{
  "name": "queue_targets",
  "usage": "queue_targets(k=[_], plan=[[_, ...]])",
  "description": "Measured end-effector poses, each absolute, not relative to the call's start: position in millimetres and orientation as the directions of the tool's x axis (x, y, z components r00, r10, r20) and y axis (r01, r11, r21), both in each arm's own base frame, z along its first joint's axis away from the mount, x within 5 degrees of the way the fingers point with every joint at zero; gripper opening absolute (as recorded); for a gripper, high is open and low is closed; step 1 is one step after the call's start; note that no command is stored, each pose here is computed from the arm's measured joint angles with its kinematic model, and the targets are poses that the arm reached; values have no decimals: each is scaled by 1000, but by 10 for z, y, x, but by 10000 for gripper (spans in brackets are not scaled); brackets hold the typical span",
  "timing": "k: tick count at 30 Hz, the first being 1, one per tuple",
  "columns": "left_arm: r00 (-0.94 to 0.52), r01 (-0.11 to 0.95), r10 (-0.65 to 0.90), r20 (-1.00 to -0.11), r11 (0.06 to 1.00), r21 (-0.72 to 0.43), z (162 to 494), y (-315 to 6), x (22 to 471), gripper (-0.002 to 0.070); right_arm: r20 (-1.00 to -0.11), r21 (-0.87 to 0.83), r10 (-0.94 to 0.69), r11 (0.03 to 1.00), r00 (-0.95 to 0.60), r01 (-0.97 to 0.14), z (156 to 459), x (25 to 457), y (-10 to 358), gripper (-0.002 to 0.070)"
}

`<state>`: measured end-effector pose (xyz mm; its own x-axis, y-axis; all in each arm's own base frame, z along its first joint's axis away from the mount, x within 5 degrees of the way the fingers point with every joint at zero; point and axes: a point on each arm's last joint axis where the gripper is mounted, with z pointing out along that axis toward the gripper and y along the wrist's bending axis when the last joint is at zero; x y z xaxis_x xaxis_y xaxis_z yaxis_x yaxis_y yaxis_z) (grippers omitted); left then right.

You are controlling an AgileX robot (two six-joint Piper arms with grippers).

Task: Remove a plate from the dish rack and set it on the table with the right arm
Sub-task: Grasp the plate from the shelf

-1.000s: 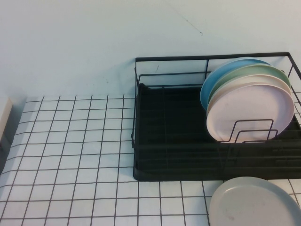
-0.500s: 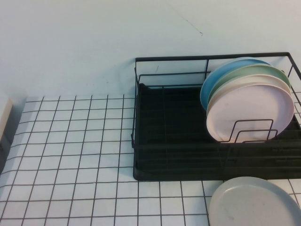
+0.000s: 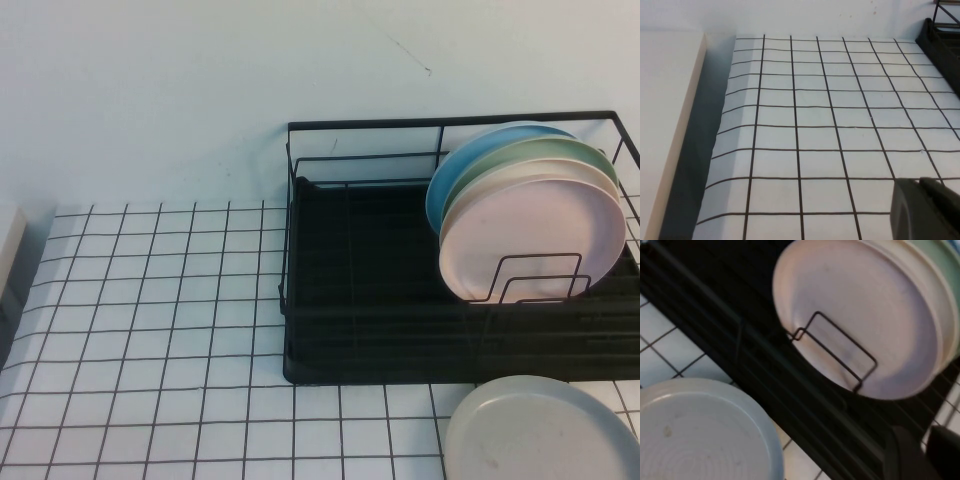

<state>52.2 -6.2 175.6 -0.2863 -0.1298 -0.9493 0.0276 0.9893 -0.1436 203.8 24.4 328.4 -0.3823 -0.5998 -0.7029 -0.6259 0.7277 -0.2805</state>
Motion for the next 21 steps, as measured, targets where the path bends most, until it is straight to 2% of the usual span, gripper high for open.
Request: queue_targets(k=[5, 8, 15, 21], plan=[[-286, 28, -130, -949, 989, -144, 1756, -62, 522, -3, -661, -253, -673, 618, -333, -745, 2982, 2532, 287, 309], [-286, 28, -130, -949, 989, -144, 1756, -62, 522, -3, -644, -283, -701, 592, -308, -754, 2899, 2736, 270, 392], [-286, 28, -130, -949, 989, -144, 1756, -62, 522, -3, -616, -386, -763, 511, -198, -768, 2817, 3064, 256, 414], [-286, 27, -134, -949, 989, -147, 1756, -62, 522, -3, -635, -409, -759, 485, -140, -773, 2692, 3334, 279, 414]])
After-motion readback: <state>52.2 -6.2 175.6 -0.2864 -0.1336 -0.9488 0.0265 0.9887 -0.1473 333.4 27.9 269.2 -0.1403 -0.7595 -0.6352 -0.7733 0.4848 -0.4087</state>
